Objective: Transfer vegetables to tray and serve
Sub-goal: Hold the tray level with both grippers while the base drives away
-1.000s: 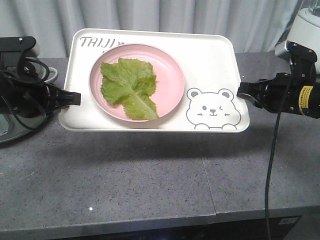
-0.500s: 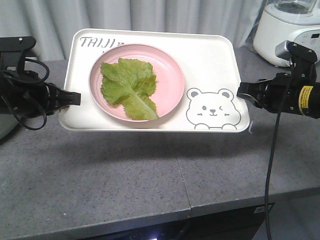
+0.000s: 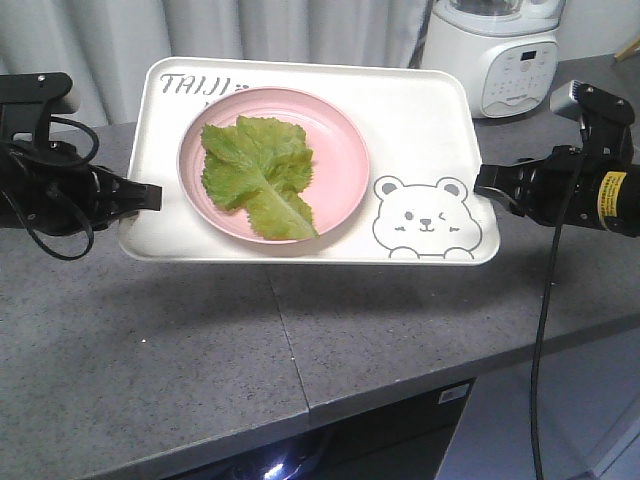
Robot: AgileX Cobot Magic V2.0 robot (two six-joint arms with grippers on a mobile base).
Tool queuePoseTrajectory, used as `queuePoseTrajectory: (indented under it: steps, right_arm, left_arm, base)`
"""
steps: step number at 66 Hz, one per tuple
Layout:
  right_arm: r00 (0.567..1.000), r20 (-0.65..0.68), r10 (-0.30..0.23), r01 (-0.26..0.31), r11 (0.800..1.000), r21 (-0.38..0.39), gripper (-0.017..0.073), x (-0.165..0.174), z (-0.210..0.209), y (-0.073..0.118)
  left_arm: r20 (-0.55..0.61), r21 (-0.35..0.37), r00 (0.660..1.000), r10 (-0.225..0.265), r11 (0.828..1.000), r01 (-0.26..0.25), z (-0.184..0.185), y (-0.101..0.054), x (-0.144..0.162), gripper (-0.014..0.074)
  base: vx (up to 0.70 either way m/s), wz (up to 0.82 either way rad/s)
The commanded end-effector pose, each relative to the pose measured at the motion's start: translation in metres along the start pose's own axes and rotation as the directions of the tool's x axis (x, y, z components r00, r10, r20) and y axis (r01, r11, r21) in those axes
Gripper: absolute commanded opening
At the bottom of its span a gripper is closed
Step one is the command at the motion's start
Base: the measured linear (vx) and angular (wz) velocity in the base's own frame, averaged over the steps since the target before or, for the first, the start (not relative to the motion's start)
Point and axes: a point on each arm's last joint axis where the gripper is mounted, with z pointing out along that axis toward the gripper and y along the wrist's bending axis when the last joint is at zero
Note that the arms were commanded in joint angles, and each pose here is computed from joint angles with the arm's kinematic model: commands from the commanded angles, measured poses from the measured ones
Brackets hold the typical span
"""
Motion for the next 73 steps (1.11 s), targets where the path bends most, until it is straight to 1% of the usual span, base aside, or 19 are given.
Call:
queuePoseTrajectory:
  steps: [1, 42, 73]
  right_arm:
    - [0.998, -0.007, -0.056, 0.053, 0.978, -0.204, -0.0003, -0.0083, -0.0133, 0.0358]
    - [0.998, -0.007, -0.056, 0.053, 0.978, -0.204, -0.0003, -0.0083, -0.0133, 0.0358]
    - [0.998, -0.007, -0.056, 0.053, 0.978, -0.204, -0.0003, -0.0083, -0.0133, 0.0358]
  left_arm:
    - [0.152, 0.093, 0.987, -0.047, 0.995, 0.033, -0.0186, -0.0177, -0.0185, -0.0006]
    - [0.152, 0.093, 0.987, -0.047, 0.995, 0.033, -0.0186, -0.0177, -0.0185, -0.0006]
    - [0.152, 0.093, 0.987, -0.047, 0.995, 0.033, -0.0186, -0.0177, -0.0185, -0.0006]
  base:
    - [-0.01, -0.26]
    - [-0.01, -0.25]
    - [-0.02, -0.34]
